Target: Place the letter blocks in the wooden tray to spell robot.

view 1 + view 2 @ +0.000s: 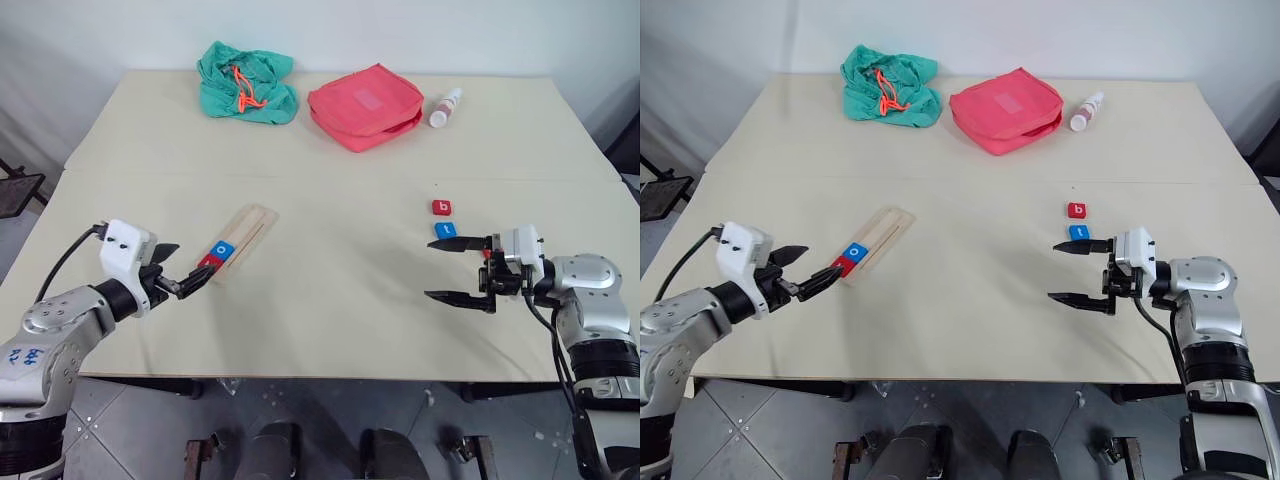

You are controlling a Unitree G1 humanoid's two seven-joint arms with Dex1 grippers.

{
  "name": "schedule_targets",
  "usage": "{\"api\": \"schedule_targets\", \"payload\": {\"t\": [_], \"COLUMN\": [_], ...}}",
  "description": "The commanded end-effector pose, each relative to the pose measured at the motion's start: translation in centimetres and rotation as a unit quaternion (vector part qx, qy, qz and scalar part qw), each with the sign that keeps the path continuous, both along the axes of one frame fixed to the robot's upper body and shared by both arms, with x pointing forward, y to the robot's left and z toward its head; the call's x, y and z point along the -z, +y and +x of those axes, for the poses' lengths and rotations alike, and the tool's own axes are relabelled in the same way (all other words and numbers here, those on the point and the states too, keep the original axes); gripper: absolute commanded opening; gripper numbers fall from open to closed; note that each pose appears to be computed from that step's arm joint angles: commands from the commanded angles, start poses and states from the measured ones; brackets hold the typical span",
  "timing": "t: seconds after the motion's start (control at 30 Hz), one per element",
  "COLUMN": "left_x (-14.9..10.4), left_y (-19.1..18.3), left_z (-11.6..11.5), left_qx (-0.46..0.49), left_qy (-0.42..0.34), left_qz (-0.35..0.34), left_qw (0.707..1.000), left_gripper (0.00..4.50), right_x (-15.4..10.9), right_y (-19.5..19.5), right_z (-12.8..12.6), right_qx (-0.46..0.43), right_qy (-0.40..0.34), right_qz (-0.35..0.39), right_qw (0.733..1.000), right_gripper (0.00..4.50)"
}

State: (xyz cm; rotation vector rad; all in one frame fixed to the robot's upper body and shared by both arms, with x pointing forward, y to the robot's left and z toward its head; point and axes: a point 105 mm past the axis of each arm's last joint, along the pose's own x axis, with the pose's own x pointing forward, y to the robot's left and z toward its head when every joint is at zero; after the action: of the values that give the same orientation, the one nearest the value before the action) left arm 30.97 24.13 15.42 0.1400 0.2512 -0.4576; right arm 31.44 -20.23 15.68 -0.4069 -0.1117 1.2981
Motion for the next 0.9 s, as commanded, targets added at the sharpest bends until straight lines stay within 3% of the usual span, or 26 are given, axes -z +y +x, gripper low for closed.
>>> {"api": "schedule_targets", "payload": {"t": [0.03,0.9], "left_x": [0.2,3.7], "left_y": [0.0,-1.5], "left_z": [0.6,3.8], "left_qx": [-0.008,0.029], "left_qy": [0.03,0.12], "left_qz": [0.022,0.096], "left_qw": [0.999,0.988], "left_gripper": [4.5,4.5], "right_x": [-0.6,-0.5], "right_y": [0.0,-0.3], "right_z": [-0.8,-1.5], "right_qx": [-0.014,0.001], "right_qy": [-0.011,-0.009], "right_qz": [0.001,0.003], "right_qw": [1.0,1.0], "right_gripper": [4.48,4.48]}}
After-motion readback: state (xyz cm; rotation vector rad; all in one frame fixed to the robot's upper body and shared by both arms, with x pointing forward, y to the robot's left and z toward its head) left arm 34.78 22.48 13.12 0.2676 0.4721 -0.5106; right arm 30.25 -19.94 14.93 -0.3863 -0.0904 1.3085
